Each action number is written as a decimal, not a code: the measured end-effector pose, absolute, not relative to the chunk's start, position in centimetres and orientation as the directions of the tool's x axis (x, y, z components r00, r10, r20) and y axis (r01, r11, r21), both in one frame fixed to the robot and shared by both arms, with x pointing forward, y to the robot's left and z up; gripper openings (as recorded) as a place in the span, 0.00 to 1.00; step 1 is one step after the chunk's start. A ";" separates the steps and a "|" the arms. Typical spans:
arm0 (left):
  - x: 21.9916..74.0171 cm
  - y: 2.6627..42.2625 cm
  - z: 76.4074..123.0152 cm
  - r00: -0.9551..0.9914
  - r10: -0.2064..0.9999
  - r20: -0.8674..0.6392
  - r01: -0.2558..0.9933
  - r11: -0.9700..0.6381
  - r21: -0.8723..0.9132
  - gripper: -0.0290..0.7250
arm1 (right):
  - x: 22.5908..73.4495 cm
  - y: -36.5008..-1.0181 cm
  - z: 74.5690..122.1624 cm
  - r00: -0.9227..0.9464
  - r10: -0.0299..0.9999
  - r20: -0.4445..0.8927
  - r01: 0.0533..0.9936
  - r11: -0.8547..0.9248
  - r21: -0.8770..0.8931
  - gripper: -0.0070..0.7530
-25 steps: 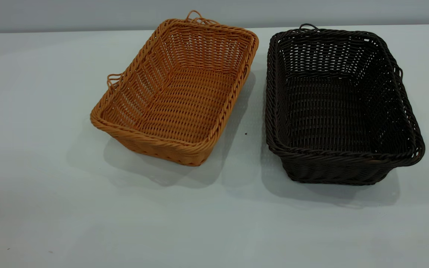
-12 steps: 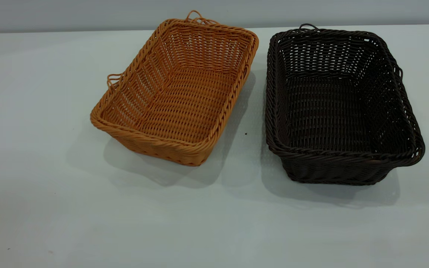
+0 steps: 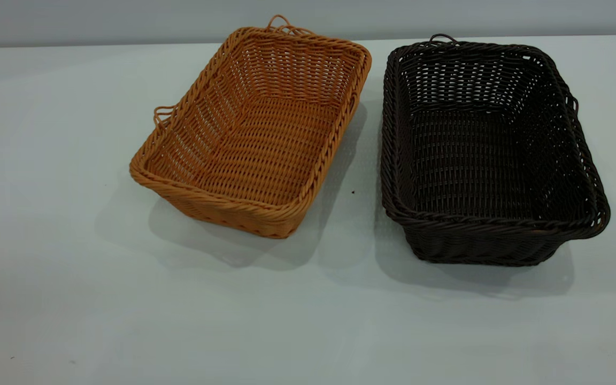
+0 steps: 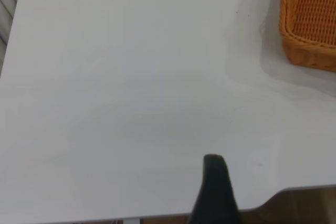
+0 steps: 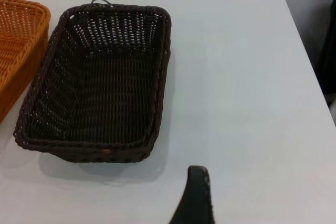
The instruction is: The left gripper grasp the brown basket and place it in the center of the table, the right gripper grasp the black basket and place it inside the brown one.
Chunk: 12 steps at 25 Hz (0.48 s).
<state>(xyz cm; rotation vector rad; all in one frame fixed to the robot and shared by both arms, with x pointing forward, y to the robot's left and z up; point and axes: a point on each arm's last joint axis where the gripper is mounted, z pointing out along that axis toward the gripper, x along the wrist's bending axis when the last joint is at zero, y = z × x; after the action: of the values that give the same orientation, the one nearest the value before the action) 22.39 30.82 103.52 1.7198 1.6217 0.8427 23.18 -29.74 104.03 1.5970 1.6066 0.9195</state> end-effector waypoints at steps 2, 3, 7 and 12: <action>22.4 30.8 103.5 0.042 0.999 0.034 0.602 -0.052 0.797 0.71 | 23.2 -29.7 104.0 -0.013 1.000 0.012 0.517 -0.004 0.856 0.78; 22.4 30.8 103.5 0.042 0.999 0.034 0.602 -0.052 0.797 0.71 | 23.2 -29.7 104.0 -0.013 1.000 0.012 0.517 -0.004 0.856 0.78; 22.4 30.8 103.6 0.036 0.999 0.028 0.603 -0.044 0.797 0.71 | 23.2 -29.7 104.0 -0.013 1.000 0.012 0.517 -0.004 0.856 0.78; 24.4 30.8 106.5 0.004 1.000 0.012 0.626 -0.012 0.780 0.71 | 23.2 -29.7 104.0 -0.013 1.000 0.012 0.517 -0.004 0.856 0.78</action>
<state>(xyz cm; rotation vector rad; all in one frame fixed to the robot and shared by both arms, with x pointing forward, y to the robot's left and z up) 24.44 30.78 106.46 1.6983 1.6816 0.8196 23.18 -29.74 104.03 1.5970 1.6066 0.9195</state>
